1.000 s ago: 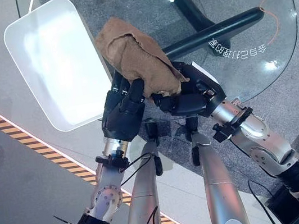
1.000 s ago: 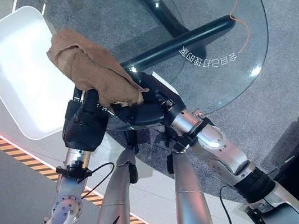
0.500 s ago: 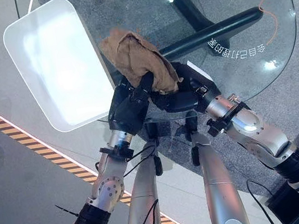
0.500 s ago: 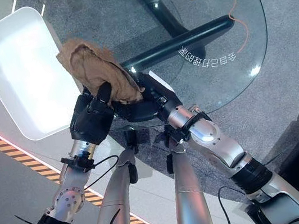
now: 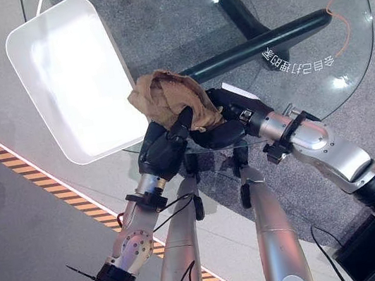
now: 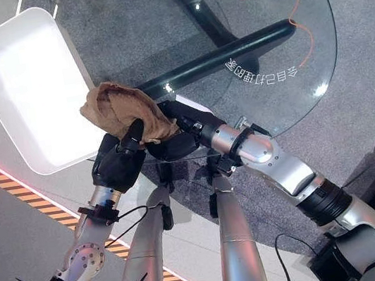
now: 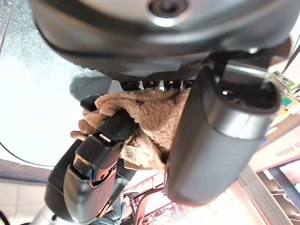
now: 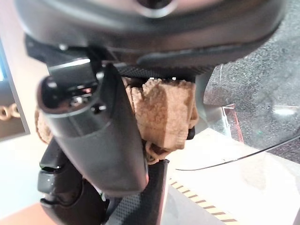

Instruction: Wipe the table with a cloth and put it in the basket.

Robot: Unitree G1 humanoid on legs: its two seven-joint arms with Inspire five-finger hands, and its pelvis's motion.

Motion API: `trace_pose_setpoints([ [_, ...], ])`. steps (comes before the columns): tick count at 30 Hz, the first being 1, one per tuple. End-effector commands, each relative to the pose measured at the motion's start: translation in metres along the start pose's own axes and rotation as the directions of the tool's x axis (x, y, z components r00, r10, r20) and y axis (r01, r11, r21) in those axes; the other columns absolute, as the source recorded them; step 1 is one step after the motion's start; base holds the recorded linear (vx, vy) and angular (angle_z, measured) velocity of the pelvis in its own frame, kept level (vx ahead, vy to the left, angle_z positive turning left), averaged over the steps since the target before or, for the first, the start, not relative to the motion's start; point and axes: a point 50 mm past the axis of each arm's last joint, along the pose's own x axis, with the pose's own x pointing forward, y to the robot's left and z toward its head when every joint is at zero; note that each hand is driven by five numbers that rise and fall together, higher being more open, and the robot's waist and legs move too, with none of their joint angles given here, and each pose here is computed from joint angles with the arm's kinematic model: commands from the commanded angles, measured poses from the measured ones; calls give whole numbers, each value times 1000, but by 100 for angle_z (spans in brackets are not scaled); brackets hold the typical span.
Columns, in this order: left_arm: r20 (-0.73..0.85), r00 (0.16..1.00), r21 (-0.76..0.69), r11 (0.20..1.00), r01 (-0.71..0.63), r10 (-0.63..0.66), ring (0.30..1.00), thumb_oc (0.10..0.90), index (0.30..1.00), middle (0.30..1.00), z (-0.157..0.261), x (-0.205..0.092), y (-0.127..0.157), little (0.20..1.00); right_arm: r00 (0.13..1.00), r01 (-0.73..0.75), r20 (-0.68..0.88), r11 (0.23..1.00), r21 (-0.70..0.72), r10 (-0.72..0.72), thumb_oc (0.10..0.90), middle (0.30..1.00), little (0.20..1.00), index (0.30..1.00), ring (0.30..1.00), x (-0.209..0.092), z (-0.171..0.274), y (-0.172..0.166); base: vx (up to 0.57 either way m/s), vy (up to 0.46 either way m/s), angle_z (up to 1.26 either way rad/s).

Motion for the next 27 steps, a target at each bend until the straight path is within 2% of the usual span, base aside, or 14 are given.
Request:
trace_pose_setpoints([
  [1,47,943,38,943,329,-331,900,800,900,900,10,23,-56,900,862,-395,289,910,-128,415,100,300,200,300,300,14,60,65,0,0,0],
  [10,82,937,40,940,338,-340,900,800,900,900,12,22,-55,900,857,-414,276,900,-137,436,100,300,200,300,300,15,57,64,1,1,1],
  [11,88,936,40,940,340,-342,796,679,796,796,13,22,-55,779,857,-413,274,900,-138,436,100,300,200,300,300,15,57,64,0,0,0],
  [12,88,936,40,940,340,-342,796,679,796,796,13,22,-55,779,857,-413,274,900,-138,436,100,300,200,300,300,15,57,64,0,0,0],
  [13,110,933,36,939,342,-344,356,166,356,356,14,22,-54,266,858,-414,271,900,-139,437,100,300,200,300,300,15,56,64,0,0,0],
  [14,110,933,36,939,342,-344,356,166,356,356,14,22,-54,266,858,-414,271,900,-139,437,100,300,200,300,300,15,56,64,0,0,0],
  [15,116,932,33,939,343,-345,300,100,300,300,14,23,-55,200,857,-416,270,899,-139,438,100,300,200,300,300,15,56,64,0,0,0],
  [27,156,925,22,937,348,-347,300,100,300,300,16,22,-54,200,887,-366,259,924,-115,383,100,300,200,300,300,17,51,58,0,0,0],
])
